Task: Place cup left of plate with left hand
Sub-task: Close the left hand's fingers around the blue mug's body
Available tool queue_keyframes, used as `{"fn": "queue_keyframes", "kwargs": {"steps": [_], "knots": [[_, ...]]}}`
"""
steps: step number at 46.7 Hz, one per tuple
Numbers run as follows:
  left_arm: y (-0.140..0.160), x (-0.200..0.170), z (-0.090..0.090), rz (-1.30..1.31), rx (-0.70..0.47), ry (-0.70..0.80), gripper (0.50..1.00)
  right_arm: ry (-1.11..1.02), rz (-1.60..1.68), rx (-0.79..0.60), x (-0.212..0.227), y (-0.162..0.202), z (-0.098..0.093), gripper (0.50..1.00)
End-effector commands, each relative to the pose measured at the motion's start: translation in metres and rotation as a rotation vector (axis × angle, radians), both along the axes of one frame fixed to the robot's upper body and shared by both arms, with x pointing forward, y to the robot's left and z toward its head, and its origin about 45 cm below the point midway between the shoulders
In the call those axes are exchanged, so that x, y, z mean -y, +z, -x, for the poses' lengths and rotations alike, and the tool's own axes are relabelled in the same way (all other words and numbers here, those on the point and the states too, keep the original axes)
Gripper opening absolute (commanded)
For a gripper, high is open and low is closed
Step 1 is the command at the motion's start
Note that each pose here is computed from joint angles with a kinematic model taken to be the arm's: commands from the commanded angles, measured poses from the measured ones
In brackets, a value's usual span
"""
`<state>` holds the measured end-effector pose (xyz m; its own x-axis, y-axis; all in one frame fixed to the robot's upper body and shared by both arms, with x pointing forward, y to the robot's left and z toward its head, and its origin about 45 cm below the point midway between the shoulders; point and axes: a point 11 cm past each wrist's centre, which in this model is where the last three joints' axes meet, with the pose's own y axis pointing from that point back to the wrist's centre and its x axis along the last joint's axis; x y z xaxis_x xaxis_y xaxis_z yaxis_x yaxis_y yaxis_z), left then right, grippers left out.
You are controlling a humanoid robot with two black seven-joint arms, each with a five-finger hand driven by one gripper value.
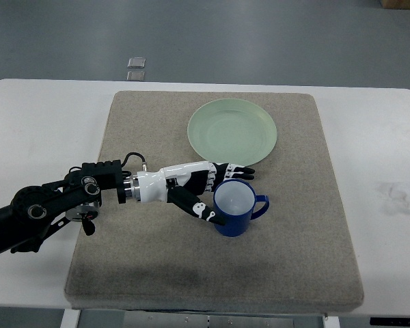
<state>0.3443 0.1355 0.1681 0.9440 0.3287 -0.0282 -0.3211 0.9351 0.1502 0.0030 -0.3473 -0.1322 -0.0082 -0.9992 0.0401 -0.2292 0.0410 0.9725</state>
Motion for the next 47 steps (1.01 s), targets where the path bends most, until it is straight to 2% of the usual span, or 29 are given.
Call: {"fn": "queue_keyframes", "kwargs": {"steps": [1,47], "knots": [[-0.001,0.002,0.000,-0.001,0.000,-0.001,0.994,0.000,0.000,0.000,0.000,0.000,0.000,0.932],[-0.001,0.017,0.002,-0.026,0.042,-0.039,0.977,0.000,0.000,0.000,0.000,0.000,0.000,0.932]]}}
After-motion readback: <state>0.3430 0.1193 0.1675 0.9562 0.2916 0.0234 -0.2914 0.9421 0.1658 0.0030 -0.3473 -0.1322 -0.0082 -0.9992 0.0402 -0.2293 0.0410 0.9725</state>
